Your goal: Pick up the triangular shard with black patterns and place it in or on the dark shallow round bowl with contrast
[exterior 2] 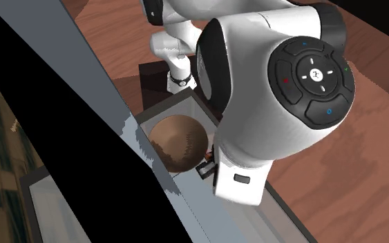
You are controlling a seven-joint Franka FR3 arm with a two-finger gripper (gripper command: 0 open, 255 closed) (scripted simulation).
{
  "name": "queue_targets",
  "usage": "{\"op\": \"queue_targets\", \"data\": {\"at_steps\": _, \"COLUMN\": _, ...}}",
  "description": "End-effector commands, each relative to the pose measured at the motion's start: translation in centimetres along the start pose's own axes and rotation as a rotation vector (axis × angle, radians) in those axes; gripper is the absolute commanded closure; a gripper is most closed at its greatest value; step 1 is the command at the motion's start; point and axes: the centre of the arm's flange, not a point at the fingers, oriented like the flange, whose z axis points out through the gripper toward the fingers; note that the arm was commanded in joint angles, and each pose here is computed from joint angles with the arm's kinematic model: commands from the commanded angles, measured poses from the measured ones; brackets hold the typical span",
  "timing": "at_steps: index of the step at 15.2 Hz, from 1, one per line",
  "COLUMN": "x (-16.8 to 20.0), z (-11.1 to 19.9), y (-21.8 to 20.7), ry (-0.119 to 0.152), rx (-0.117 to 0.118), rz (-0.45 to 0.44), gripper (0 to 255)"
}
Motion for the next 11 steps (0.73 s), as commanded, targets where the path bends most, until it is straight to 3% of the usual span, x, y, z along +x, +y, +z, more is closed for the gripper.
{"op": "queue_targets", "data": {"at_steps": 1, "x": -2.9, "z": 0.4, "y": 0.6, "ry": 0.000, "rx": 0.001, "rz": 0.000, "gripper": 255}}
{"op": "queue_targets", "data": {"at_steps": 9, "x": -13.0, "z": 1.1, "y": 3.5, "ry": 0.000, "rx": 0.001, "rz": 0.000, "gripper": 255}}
{"op": "queue_targets", "data": {"at_steps": 11, "x": -13.0, "z": 2.1, "y": 3.5, "ry": 0.000, "rx": 0.001, "rz": 0.000, "gripper": 255}}
